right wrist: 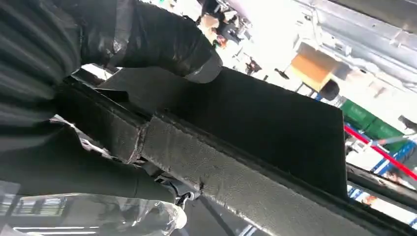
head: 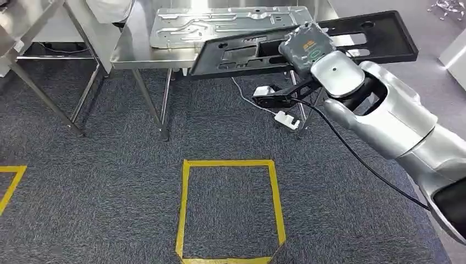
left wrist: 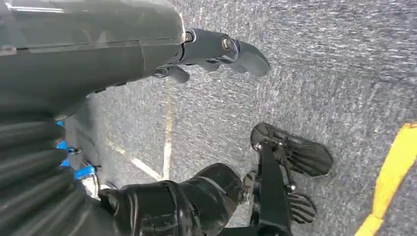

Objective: Take the parts from the cabinet and place them on the table.

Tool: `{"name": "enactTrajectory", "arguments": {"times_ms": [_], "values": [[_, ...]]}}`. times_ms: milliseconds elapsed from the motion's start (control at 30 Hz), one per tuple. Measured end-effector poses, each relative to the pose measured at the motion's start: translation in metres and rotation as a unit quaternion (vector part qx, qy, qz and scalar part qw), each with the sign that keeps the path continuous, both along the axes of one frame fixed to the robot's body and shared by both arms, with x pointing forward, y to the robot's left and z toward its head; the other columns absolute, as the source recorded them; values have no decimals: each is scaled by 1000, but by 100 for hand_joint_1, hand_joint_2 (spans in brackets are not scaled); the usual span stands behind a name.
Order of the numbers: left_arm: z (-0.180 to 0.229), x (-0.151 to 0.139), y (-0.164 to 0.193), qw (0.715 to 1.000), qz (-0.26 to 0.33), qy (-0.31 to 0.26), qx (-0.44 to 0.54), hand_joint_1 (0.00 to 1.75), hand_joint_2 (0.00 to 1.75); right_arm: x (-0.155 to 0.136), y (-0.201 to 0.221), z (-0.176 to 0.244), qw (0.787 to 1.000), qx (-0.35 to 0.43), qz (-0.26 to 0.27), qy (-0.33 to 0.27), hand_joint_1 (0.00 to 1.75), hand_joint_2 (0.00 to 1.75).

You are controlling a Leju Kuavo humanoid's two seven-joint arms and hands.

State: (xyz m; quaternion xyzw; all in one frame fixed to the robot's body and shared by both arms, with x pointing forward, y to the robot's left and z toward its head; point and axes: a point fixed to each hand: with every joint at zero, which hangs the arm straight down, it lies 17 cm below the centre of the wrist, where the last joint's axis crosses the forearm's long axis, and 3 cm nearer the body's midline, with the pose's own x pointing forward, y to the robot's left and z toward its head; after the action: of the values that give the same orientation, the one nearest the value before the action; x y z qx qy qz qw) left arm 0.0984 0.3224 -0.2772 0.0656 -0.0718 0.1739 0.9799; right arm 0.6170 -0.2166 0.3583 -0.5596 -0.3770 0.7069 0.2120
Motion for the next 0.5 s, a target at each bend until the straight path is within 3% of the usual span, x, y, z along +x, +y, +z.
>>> {"name": "enactTrajectory", "arguments": {"times_ms": [500], "values": [[0,-1,3,1000,1,5,3,0,175,-1,24,8,999,1,25,-22,161,175]]}}
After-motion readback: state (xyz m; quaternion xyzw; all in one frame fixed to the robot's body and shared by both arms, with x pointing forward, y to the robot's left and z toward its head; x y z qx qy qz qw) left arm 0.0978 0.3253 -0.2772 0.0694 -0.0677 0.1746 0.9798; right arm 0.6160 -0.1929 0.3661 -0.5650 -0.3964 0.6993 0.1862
